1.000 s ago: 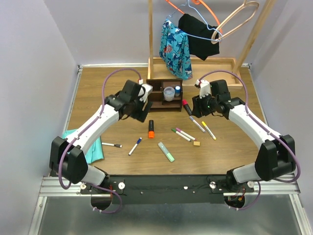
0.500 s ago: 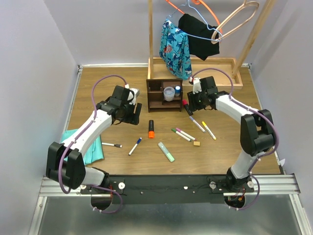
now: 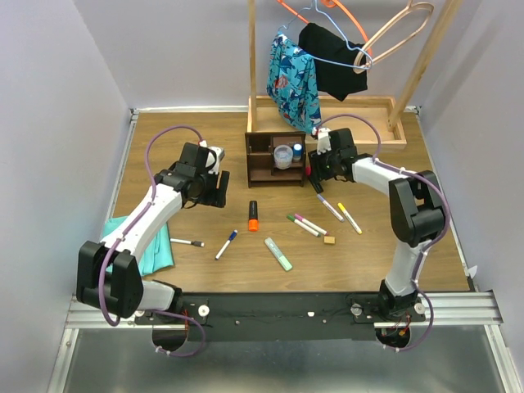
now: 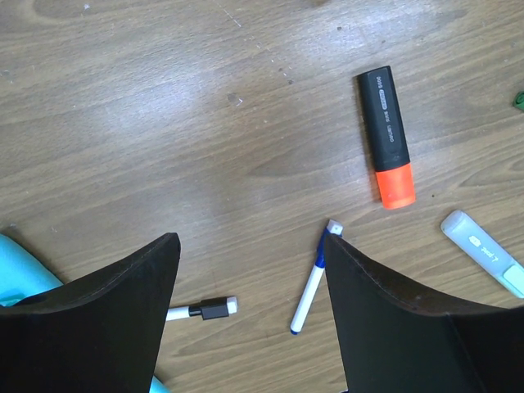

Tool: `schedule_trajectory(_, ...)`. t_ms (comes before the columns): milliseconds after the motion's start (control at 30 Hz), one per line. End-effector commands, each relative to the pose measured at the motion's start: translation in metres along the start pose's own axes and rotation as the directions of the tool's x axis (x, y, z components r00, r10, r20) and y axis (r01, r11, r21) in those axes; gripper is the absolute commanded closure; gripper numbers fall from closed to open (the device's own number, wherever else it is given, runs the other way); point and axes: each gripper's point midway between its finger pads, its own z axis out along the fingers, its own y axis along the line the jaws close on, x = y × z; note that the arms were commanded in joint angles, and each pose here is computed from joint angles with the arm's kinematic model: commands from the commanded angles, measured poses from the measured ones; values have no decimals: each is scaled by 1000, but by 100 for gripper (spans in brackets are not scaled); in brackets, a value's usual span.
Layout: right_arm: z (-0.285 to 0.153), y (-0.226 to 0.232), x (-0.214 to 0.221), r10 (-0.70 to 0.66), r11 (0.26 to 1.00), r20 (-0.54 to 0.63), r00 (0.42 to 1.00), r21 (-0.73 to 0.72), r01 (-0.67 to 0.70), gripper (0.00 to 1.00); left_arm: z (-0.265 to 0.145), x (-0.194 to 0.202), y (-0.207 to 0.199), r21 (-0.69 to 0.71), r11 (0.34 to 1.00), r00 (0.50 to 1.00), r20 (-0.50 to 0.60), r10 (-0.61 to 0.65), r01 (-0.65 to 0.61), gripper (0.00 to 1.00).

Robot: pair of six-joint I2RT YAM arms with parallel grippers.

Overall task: Sort the stationery into containers
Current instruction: Move the pen to the center of the board.

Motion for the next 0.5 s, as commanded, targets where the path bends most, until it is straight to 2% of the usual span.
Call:
schedule_trajectory(0,12,4,-11,-9,1000,37,999,-23,10,48,3,-8,8,-25,1000,1000,2,-1,1,21)
schedule_trajectory(267,19,5,11,-2,999,-10,1000,-32,2,48,4,-13,8,-30,1000,1000,7,3,-3,21)
schedule_trajectory(333,19,6,16,-2,1000,-27,1000,-31,1,57,5,-12,9,-30,1000,1000,5,4,-4,21)
schedule_trajectory(467,11,6,36,-1,1000,-89,996,-23,-1,63,4,-12,10,-34,999,1000,7,7,-7,21)
